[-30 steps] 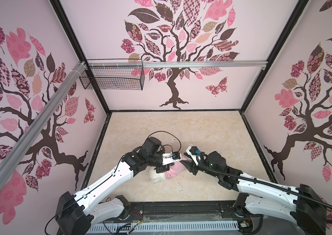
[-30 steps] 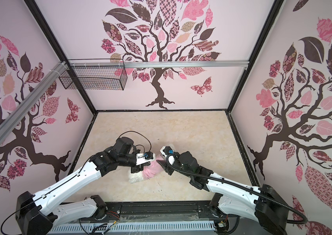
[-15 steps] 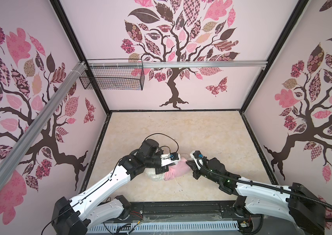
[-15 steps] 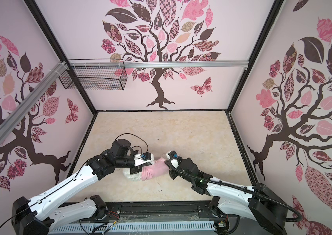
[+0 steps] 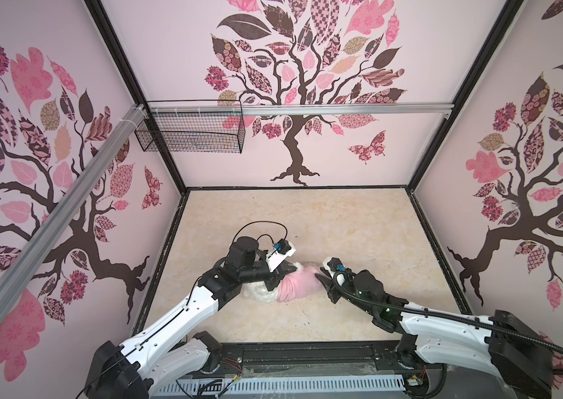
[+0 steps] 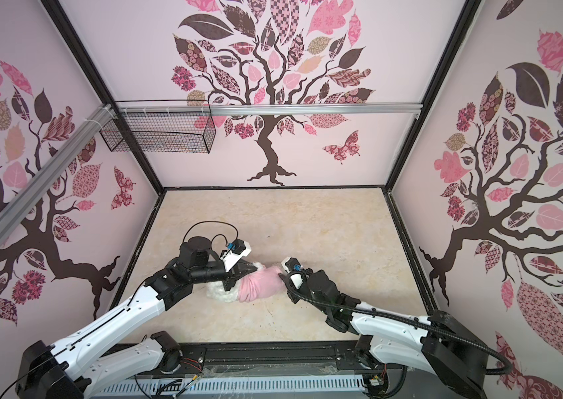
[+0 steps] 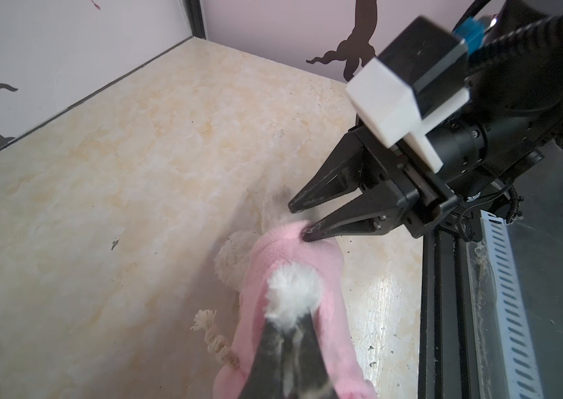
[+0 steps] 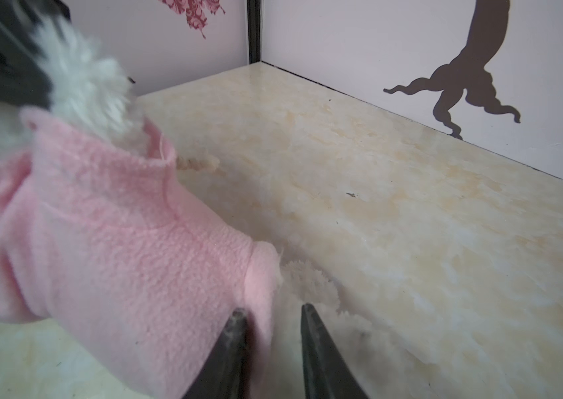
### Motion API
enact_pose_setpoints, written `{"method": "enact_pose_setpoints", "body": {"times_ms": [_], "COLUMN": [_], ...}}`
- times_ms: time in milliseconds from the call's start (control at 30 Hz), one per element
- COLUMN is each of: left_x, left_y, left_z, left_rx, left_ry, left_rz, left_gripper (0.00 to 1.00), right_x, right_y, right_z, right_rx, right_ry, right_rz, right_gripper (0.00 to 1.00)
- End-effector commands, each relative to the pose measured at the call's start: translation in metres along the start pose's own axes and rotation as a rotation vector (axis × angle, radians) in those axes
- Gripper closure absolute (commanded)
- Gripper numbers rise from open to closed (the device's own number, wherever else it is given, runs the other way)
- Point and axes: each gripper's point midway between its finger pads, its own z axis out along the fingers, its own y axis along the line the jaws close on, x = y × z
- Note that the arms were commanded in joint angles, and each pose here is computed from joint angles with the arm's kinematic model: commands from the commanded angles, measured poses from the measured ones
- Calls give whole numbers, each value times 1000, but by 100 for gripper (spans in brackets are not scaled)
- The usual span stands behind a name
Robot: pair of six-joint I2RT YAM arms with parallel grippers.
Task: Dress the teddy bear
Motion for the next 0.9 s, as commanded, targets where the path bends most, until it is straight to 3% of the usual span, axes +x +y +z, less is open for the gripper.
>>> {"method": "enact_pose_setpoints", "body": {"times_ms": [0,133,333,567,700,867], "left_x": [-2,3,-1,-13,-33,-77], "left_y": [-4,-13,-24,-35,-51,-58], "left_z": [3,12,21,20,8,-15], "left_rx": [30,68,115,173,245,287], "left_ry": [-7,13,11,-23,-95,-254], "left_rz": [-2,-20,-54,-82,-71,-87], "left_gripper": [100,100,100,100,100,100], "right_x": [-41,-61,-65,-44,0,54], "right_y": [15,36,60,55,37,33], "right_z": [-6,-7,2,28,37,32], "right_rx": [-86,-168,-242,-197,-96,-82], "right_ry": [-88,-142,-186,-133,-22,102], "right_rz": [-108,-150,-165,-120,-67,-42], "right_gripper": [52,32,27,32,44,47]}}
